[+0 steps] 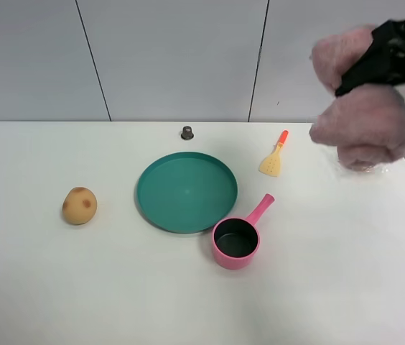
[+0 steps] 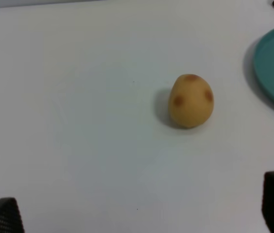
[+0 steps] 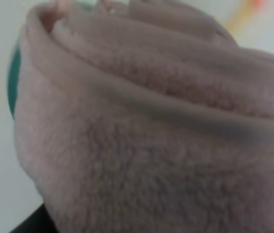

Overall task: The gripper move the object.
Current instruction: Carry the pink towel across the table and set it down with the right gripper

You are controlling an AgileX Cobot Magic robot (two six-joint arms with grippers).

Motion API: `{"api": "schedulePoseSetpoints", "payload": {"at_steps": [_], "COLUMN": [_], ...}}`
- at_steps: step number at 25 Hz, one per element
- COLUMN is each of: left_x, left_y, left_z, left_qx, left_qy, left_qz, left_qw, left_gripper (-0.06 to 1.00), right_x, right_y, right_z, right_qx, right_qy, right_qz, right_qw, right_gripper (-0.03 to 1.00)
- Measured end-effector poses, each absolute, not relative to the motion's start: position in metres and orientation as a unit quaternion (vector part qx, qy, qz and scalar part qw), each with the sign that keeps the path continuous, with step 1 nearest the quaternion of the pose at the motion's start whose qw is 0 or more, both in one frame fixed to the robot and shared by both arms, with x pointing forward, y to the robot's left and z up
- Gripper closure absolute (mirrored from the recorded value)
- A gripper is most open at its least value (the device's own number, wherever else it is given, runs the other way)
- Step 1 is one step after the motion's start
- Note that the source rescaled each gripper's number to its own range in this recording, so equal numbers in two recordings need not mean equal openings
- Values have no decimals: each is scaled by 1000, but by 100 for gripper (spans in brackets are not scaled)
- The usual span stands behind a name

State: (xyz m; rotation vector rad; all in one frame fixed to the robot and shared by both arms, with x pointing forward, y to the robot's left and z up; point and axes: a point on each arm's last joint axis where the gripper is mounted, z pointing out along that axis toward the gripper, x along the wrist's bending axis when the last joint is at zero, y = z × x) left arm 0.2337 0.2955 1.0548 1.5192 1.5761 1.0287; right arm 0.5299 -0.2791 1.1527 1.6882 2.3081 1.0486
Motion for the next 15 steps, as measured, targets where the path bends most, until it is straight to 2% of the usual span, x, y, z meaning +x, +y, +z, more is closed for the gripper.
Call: {"api": "schedulePoseSetpoints", "payload": {"at_steps": [3,6,10,15], "left_x": [234,234,234,234], "left_y": [295,295,295,295], "left_z": [1055,1055,1055,1055], "left_qx": [588,588,588,588], "left_qy": [610,610,610,610], "left_qz": [398,398,398,398], "left_qw": [354,354,354,354], "left_gripper": [-6,-6,-6,-6], "right_x": [531,530,524,500], "right_y": [-273,-265,-237,-164], "right_z": [1187,1207,1211,1208], "right_qx": [487,423,297,134], "right_qy": [773,788,843,895], "right_qz": [397,431,422,400], "right_qw": [91,118,149,147], "right_gripper": [97,97,97,97]}}
